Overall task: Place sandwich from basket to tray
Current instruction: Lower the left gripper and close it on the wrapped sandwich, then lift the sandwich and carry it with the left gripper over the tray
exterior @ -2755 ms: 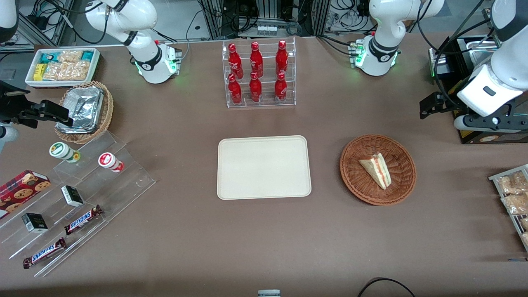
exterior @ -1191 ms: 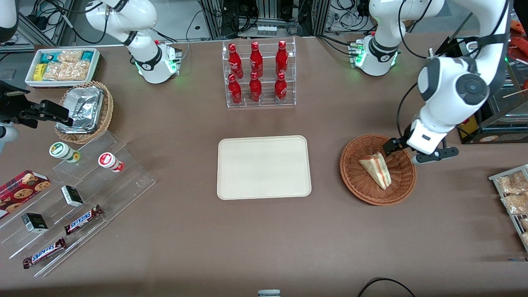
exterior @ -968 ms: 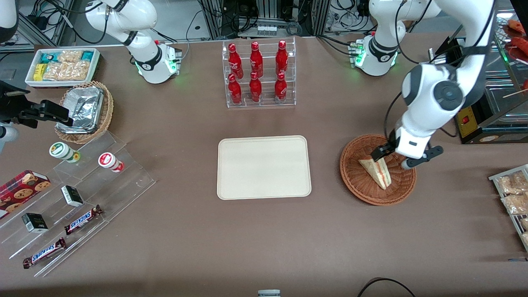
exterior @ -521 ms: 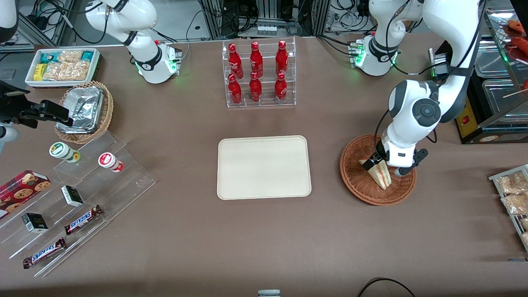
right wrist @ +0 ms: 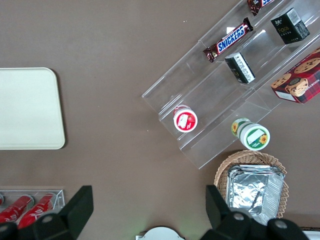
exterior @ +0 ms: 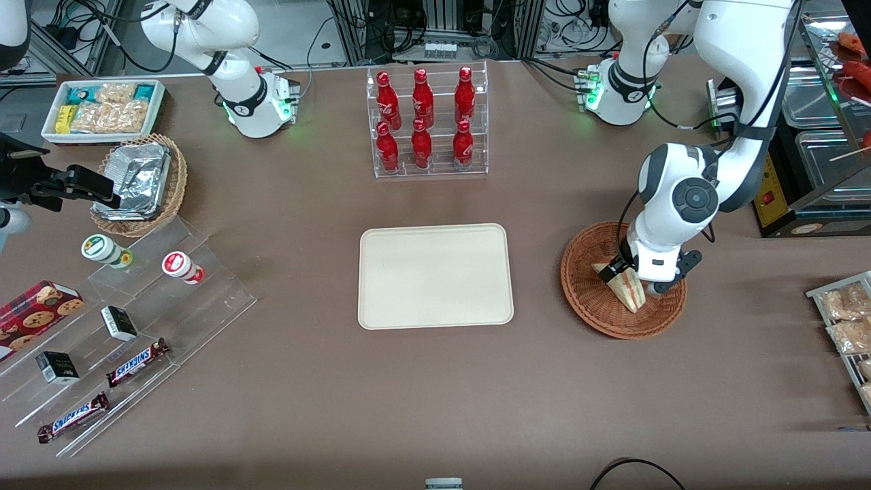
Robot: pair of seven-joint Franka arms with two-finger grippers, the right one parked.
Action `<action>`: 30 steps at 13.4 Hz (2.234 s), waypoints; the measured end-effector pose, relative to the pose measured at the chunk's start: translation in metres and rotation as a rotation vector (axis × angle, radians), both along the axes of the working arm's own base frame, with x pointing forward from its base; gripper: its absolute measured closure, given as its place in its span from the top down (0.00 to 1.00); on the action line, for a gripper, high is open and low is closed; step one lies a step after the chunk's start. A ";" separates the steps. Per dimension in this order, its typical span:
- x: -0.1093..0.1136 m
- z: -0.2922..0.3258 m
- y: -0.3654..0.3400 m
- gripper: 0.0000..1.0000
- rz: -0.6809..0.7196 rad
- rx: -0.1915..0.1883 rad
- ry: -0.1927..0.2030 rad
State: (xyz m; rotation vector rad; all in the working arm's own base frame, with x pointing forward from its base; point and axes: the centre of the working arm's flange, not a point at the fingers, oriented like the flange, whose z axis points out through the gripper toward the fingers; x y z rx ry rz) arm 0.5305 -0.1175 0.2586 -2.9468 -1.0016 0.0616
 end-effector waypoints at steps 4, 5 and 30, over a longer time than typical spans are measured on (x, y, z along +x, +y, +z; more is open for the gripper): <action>0.001 -0.008 0.001 0.52 -0.023 0.020 0.001; 0.003 -0.004 0.001 0.41 -0.027 0.023 -0.002; -0.020 -0.005 -0.404 0.16 -0.444 -0.069 0.054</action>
